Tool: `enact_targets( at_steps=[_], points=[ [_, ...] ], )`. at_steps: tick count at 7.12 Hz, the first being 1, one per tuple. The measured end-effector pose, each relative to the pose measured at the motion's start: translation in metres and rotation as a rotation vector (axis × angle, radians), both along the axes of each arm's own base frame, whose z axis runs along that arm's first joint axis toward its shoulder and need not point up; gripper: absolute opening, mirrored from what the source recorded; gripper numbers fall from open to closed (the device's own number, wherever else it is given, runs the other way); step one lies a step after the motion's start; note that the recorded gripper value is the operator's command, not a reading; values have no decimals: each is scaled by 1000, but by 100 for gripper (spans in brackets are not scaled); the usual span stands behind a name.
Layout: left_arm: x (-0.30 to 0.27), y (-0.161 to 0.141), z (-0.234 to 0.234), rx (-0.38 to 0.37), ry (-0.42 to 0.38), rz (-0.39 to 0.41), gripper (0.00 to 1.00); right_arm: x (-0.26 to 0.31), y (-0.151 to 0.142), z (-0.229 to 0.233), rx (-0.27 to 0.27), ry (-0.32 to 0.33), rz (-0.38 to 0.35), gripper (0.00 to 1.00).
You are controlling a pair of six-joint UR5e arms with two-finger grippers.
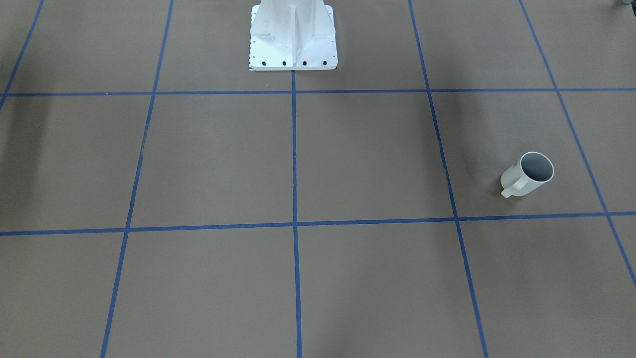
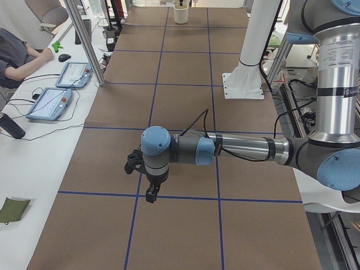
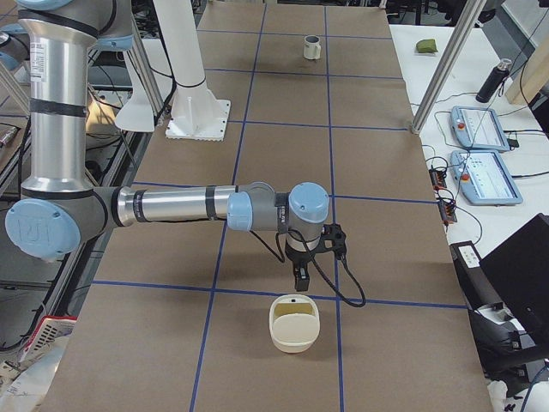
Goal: Left arm hands cup to right arm to dump lemon
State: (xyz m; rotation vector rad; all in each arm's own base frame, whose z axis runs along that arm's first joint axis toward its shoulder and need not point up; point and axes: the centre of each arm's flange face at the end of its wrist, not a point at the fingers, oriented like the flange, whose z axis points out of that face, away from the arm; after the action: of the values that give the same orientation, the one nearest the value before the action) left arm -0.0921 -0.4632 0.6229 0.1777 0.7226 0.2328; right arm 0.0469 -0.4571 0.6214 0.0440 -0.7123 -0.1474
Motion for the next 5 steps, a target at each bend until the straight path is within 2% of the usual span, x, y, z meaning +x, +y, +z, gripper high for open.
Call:
enact_targets(
  at_steps=[5],
  points=[
    [0, 0, 4, -8, 0, 0, 100, -1, -2, -2, -4, -8, 7, 100]
  ],
)
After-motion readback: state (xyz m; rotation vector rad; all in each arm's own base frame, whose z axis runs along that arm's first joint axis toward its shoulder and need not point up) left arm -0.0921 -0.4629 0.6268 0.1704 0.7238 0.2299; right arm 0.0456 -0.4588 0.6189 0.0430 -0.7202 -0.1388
